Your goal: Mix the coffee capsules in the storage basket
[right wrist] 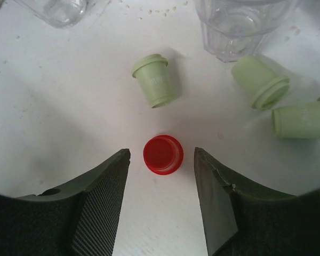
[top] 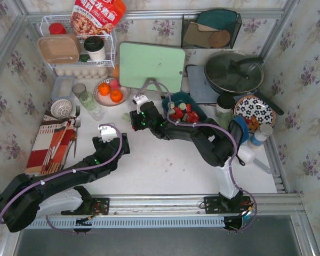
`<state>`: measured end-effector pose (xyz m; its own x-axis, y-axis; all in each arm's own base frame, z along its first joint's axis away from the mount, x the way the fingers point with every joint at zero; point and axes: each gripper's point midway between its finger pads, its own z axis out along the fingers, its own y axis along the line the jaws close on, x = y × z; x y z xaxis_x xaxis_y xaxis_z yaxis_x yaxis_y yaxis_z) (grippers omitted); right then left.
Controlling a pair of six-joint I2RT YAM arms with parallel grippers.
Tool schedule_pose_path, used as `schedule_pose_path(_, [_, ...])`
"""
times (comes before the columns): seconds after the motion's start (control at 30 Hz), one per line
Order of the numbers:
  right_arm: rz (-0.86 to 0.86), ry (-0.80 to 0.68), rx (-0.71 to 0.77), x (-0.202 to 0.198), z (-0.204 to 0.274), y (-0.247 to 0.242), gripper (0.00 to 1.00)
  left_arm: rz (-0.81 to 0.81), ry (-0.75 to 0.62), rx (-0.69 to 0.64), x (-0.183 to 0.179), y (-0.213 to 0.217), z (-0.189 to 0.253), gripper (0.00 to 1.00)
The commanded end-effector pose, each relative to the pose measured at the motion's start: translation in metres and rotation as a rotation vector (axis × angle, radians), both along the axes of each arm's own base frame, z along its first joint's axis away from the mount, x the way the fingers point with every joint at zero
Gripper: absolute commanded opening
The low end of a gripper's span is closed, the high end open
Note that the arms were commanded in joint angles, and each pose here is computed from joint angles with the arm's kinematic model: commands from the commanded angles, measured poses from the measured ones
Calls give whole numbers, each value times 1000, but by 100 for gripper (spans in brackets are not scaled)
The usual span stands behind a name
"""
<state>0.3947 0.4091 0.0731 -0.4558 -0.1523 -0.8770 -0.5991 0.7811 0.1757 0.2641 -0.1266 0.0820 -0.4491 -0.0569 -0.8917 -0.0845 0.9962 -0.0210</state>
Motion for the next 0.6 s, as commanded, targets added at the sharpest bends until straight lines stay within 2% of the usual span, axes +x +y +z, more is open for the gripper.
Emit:
schedule_pose_path(0.0, [12, 8, 21, 4, -8, 11, 57, 13, -4, -6, 1, 1, 1, 99])
schedule_pose_path(0.27, [20, 34, -10, 4, -26, 13, 51, 13, -4, -6, 1, 1, 1, 99])
schedule_pose_path(0.57, [-11, 0, -35, 9, -19, 4, 24, 12, -2, -6, 1, 0, 1, 99])
